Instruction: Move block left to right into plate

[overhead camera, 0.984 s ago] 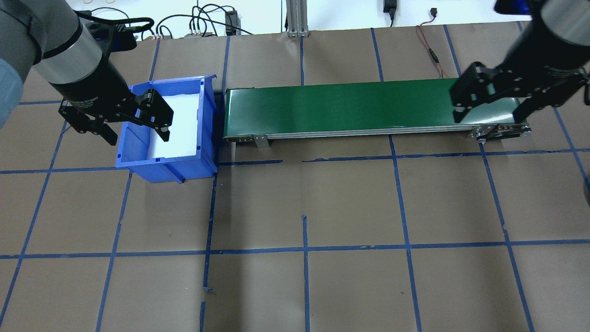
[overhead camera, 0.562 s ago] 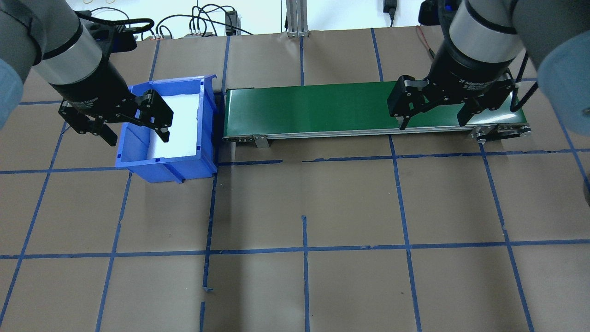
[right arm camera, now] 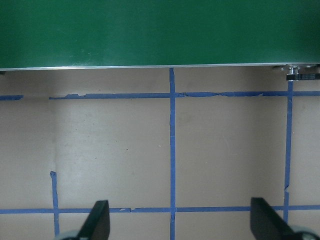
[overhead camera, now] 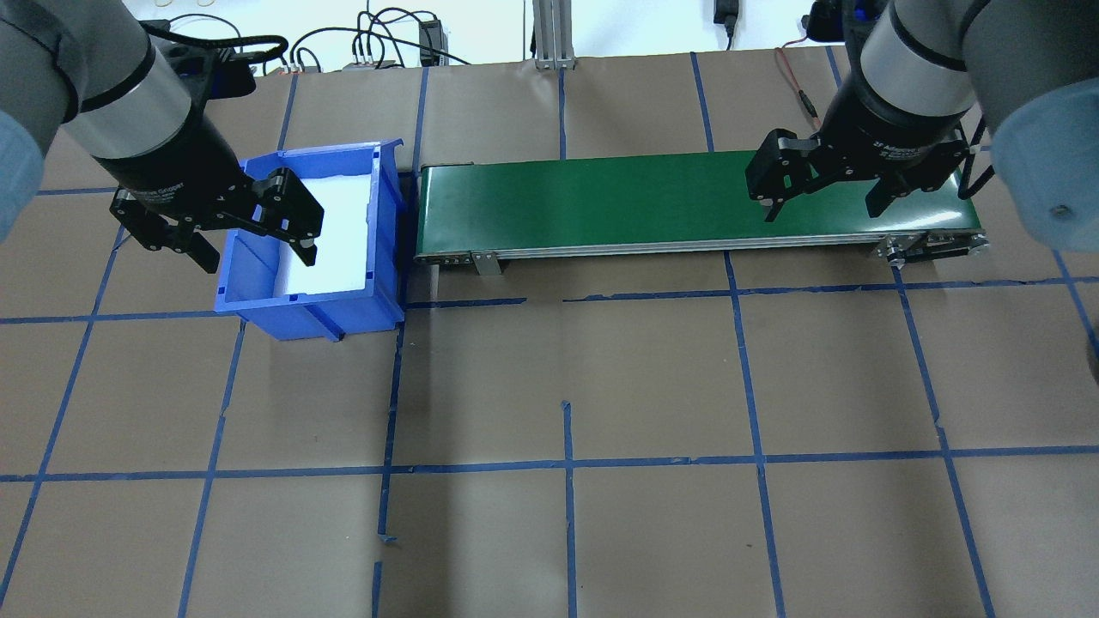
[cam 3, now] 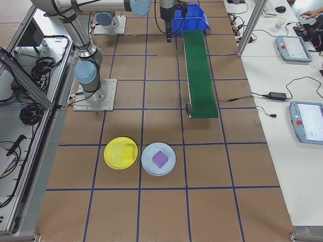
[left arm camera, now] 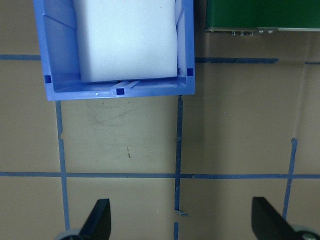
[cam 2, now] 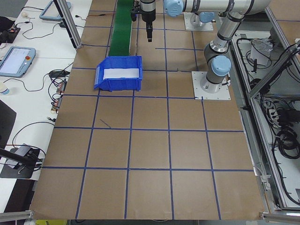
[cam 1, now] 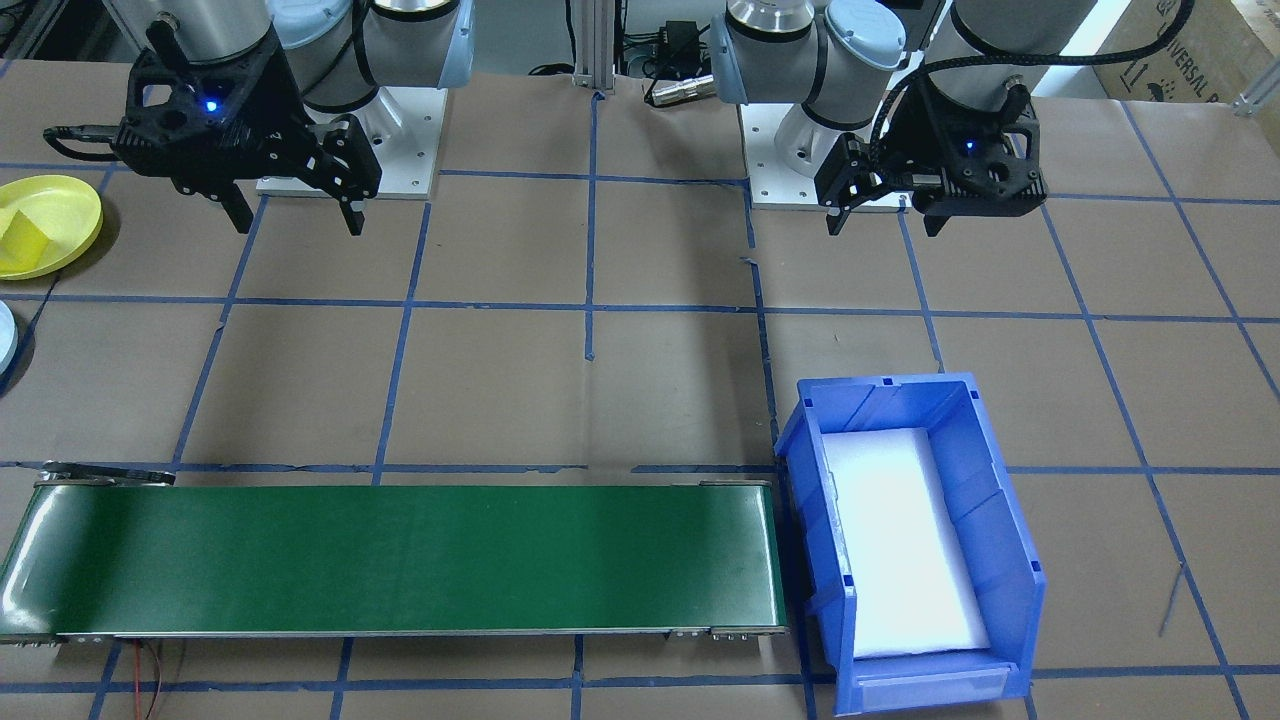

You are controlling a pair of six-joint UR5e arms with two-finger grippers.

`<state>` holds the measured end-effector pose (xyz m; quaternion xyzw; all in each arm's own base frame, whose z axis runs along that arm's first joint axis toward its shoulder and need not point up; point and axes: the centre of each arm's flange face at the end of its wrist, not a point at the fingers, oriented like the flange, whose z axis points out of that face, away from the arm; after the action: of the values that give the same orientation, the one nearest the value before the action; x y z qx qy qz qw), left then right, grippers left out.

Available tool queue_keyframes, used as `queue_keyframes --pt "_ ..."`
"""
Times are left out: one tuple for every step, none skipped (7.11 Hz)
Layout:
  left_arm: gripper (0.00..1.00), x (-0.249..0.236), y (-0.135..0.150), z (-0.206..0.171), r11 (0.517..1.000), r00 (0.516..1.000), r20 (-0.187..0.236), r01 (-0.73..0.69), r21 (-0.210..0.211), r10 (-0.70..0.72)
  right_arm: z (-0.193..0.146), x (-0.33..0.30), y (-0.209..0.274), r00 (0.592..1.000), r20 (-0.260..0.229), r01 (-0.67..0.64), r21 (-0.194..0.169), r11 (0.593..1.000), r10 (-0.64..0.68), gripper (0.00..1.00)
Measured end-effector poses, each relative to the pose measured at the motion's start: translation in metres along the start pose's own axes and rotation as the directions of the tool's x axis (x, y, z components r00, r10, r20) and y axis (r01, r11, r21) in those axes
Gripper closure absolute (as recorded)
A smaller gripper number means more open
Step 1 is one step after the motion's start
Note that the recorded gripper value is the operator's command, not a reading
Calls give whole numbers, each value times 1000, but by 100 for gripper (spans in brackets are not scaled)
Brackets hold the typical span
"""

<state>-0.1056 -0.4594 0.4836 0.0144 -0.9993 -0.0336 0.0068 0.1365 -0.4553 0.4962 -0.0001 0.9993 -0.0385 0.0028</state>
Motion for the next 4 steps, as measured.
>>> queue_keyframes --pt "0 0 0 0 1000 1000 0 0 0 0 -1 0 2 1000 17 4 -25 1000 -4 0" --pt "0 0 0 0 1000 1000 -1 0 0 0 -6 -1 3 999 34 16 -51 999 -14 0" --pt "0 0 0 0 1000 1000 -1 0 1 0 -9 -2 1 999 42 27 -66 997 -24 0" --pt "0 0 0 0 1000 1000 -2 0 1 0 -7 -2 -1 999 46 33 -78 996 -29 0"
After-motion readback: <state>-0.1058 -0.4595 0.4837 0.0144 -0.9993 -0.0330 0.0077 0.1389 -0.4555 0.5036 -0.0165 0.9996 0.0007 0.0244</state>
